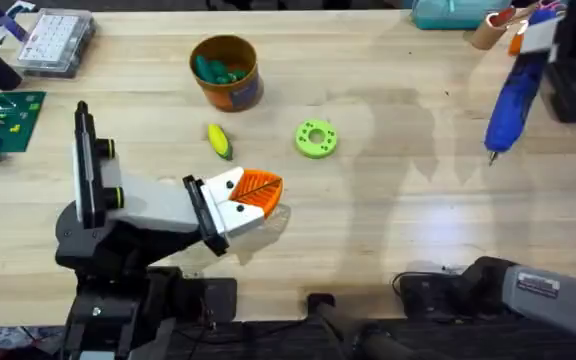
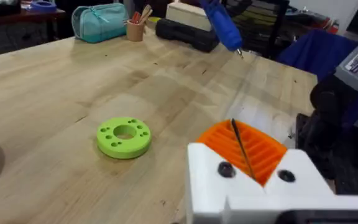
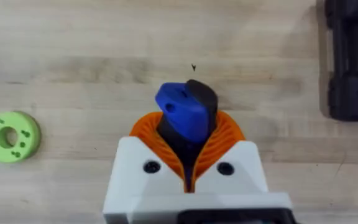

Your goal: Pick up the gripper from the table and insert it into the empty holder that is missing its gripper. Then pick up a screw, insert it into the mounting hole, and use the screwdriver to tighten it. Finally, clean up the table by picking up the vegetable and placing it into the bucket.

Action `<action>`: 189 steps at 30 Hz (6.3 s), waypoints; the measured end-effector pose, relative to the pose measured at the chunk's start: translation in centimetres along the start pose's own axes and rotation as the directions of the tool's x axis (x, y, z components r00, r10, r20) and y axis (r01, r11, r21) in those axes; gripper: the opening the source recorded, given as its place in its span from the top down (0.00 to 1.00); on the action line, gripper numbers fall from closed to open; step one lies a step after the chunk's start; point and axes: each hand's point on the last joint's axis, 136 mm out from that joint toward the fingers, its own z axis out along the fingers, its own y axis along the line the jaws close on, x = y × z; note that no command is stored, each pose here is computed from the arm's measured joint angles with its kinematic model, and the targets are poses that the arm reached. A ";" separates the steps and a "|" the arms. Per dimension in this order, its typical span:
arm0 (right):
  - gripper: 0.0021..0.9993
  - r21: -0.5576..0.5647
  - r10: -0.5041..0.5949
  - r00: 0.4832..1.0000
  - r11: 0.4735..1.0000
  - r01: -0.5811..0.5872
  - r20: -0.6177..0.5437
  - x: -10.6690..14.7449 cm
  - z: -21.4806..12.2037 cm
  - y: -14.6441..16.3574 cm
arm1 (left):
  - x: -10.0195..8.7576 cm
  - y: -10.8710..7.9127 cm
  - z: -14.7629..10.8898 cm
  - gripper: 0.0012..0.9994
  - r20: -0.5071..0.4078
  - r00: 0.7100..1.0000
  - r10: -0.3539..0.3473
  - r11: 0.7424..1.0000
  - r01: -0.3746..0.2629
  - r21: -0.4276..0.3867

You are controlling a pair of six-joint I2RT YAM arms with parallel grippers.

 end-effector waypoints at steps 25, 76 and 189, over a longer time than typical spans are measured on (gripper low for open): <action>0.98 -0.237 -0.066 0.918 0.957 0.169 0.390 -7.1 -12.5 7.4 | 0.0 0.0 0.0 1.00 0.000 1.000 0.000 1.000 0.000 0.000; 0.98 -0.148 -0.035 0.995 0.989 0.021 -0.093 -0.3 -3.1 3.5 | 0.0 0.0 0.0 1.00 0.000 1.000 0.000 1.000 0.000 0.000; 0.98 0.151 0.152 0.865 0.985 -0.089 -0.479 11.2 17.0 -3.4 | 0.0 0.1 0.0 1.00 0.002 1.000 0.001 1.000 -0.001 -0.008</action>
